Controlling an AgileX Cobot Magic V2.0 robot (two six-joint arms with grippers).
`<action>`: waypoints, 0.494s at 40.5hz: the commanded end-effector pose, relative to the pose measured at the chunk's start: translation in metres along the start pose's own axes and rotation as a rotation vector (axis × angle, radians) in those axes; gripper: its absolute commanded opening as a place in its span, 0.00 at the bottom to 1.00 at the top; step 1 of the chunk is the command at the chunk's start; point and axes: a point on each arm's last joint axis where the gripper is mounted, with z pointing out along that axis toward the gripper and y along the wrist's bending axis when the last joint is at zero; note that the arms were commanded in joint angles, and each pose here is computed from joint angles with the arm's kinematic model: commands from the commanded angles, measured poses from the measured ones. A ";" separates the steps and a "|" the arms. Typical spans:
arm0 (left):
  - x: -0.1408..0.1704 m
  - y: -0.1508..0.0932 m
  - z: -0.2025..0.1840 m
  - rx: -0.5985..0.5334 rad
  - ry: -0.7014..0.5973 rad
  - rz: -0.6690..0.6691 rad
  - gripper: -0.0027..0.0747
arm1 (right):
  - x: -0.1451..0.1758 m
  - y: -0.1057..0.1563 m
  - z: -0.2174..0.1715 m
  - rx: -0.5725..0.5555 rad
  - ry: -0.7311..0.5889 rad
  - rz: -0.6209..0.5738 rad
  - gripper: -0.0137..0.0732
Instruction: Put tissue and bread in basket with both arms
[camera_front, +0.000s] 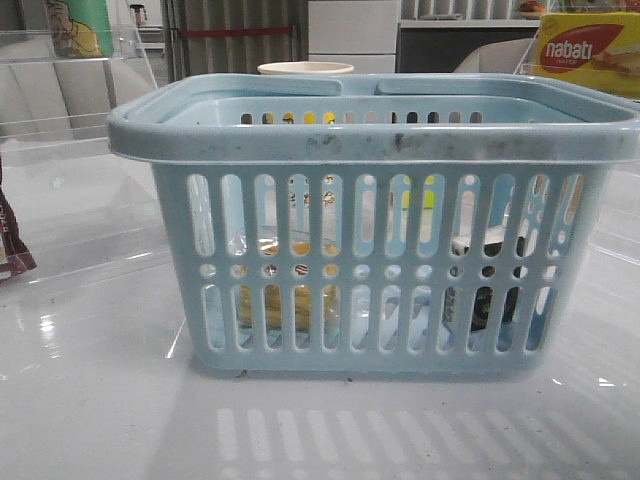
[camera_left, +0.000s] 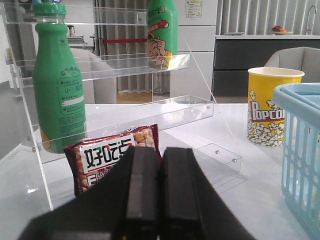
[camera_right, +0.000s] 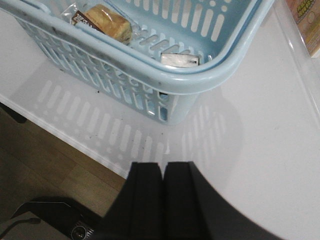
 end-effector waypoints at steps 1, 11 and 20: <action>-0.007 0.000 -0.002 -0.004 -0.098 -0.010 0.15 | -0.010 -0.001 -0.008 0.018 -0.098 -0.003 0.19; -0.007 0.000 -0.002 -0.004 -0.098 -0.010 0.15 | 0.018 -0.016 -0.008 0.202 -0.354 0.077 0.19; -0.007 0.000 -0.002 -0.004 -0.098 -0.010 0.15 | 0.069 -0.024 0.007 0.392 -0.628 0.113 0.19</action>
